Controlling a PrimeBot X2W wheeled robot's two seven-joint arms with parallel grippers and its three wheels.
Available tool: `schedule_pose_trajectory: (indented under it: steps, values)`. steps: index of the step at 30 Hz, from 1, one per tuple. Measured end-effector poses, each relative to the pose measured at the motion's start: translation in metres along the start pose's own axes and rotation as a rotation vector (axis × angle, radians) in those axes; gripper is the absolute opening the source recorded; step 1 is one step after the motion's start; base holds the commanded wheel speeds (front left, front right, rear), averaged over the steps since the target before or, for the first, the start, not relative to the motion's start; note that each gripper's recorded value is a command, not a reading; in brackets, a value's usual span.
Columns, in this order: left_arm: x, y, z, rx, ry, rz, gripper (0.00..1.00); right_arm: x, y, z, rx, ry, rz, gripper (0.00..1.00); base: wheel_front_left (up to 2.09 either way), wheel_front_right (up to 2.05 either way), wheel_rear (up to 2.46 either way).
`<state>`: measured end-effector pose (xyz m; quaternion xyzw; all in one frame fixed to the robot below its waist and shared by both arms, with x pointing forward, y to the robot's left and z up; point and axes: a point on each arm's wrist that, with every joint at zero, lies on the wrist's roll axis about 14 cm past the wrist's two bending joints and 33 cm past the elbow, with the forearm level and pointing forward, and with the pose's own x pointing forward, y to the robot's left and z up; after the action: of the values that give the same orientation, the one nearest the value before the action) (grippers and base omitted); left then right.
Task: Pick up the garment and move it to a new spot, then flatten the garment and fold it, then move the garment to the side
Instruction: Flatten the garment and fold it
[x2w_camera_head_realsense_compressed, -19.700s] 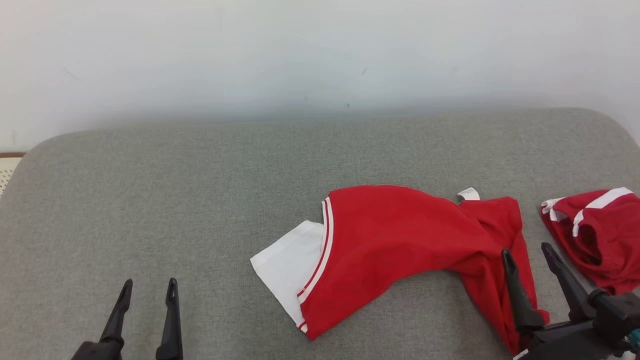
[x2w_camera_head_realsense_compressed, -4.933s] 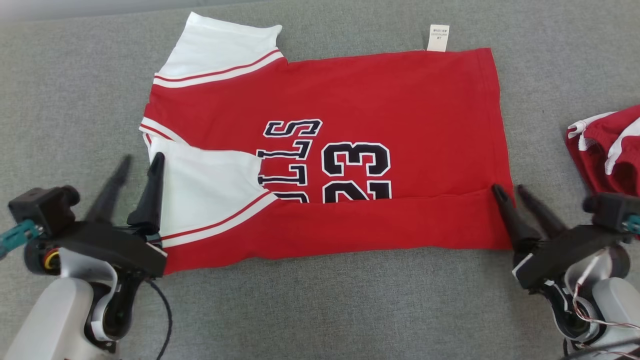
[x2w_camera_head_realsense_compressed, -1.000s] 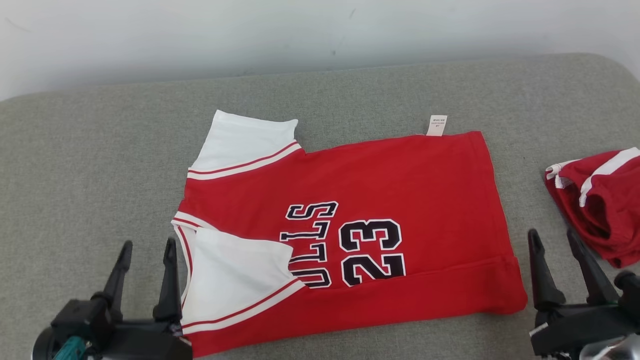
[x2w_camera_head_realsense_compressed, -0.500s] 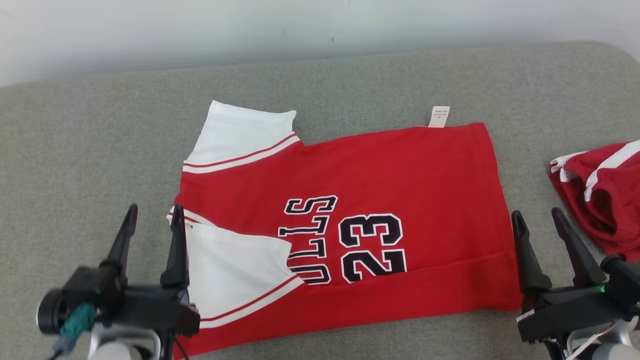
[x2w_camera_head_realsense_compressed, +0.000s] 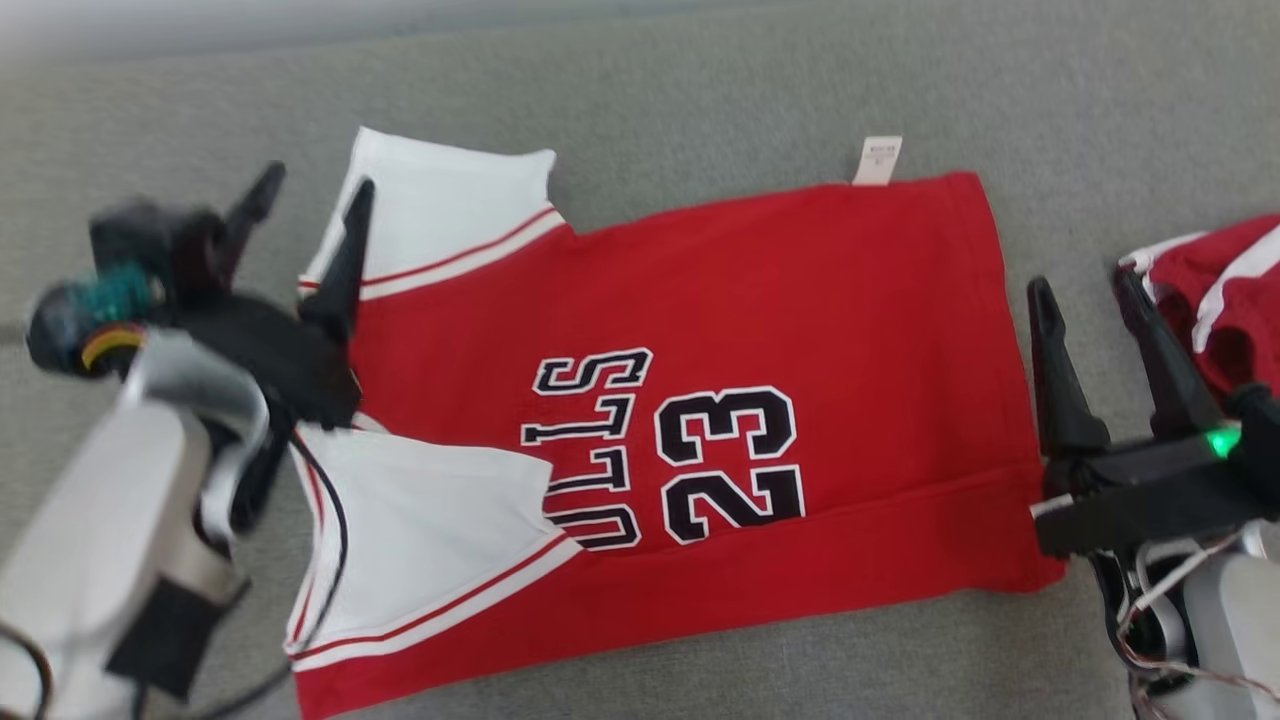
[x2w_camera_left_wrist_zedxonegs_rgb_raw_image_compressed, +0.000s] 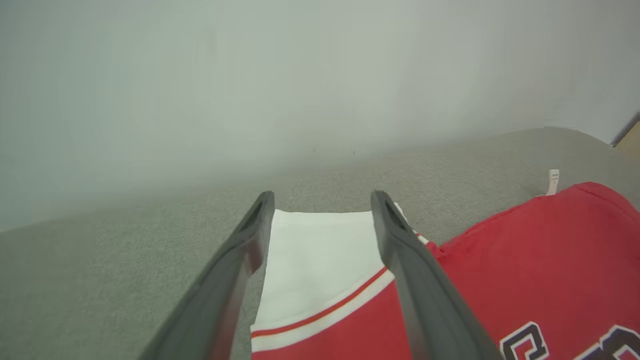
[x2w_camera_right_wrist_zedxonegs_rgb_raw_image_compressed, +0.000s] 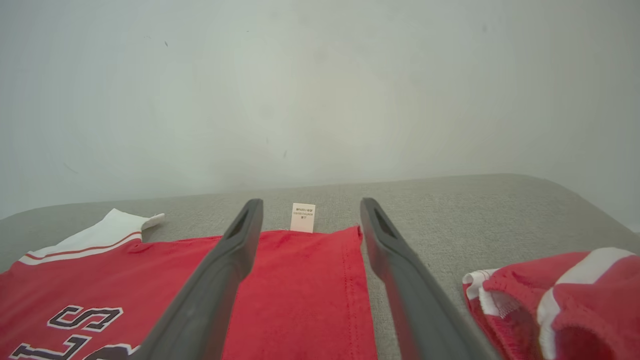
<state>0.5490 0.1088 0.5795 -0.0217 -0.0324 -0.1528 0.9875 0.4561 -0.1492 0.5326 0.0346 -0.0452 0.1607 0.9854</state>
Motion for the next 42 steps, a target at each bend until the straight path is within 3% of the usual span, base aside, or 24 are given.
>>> schedule_pose_trajectory:
  steps: [9, 17, 23, 36, 37, 38, 39, 42]
  values:
    - [0.069, 0.007, -0.056, 0.003, 0.251, -0.066, 1.00, 0.015, -0.008, -0.027, 0.029, 0.020, -0.001, 1.00, 0.00, 0.00, 0.00]
    - [0.105, 0.015, -0.108, 0.002, 0.421, -0.070, 1.00, 0.007, -0.027, -0.056, 0.052, 0.078, -0.059, 1.00, 0.00, 0.00, 0.00]
    - [0.113, 0.023, -0.147, -0.015, 0.520, -0.047, 1.00, -0.002, -0.041, -0.070, 0.050, 0.116, -0.100, 1.00, 0.00, 0.00, 0.00]
    - [0.106, 0.034, -0.151, -0.024, 0.601, -0.005, 1.00, 0.002, -0.043, -0.068, 0.045, 0.103, -0.097, 1.00, 0.00, 0.00, 0.00]
    - [0.105, 0.032, -0.150, -0.031, 0.602, -0.017, 0.84, 0.002, -0.043, -0.068, 0.047, 0.102, -0.095, 1.00, 0.00, 0.00, 0.00]
    - [0.106, 0.030, -0.150, -0.041, 0.600, -0.019, 0.45, 0.003, -0.042, -0.068, 0.050, 0.102, -0.095, 1.00, 0.00, 0.00, 0.00]
    - [0.106, 0.029, -0.151, -0.041, 0.598, -0.026, 0.00, 0.003, -0.043, -0.068, 0.052, 0.100, -0.095, 1.00, 0.00, 0.00, 0.00]
    - [0.109, 0.023, -0.149, -0.050, 0.578, -0.039, 0.00, 0.006, -0.056, -0.064, 0.067, 0.100, -0.125, 1.00, 0.00, 0.00, 0.00]
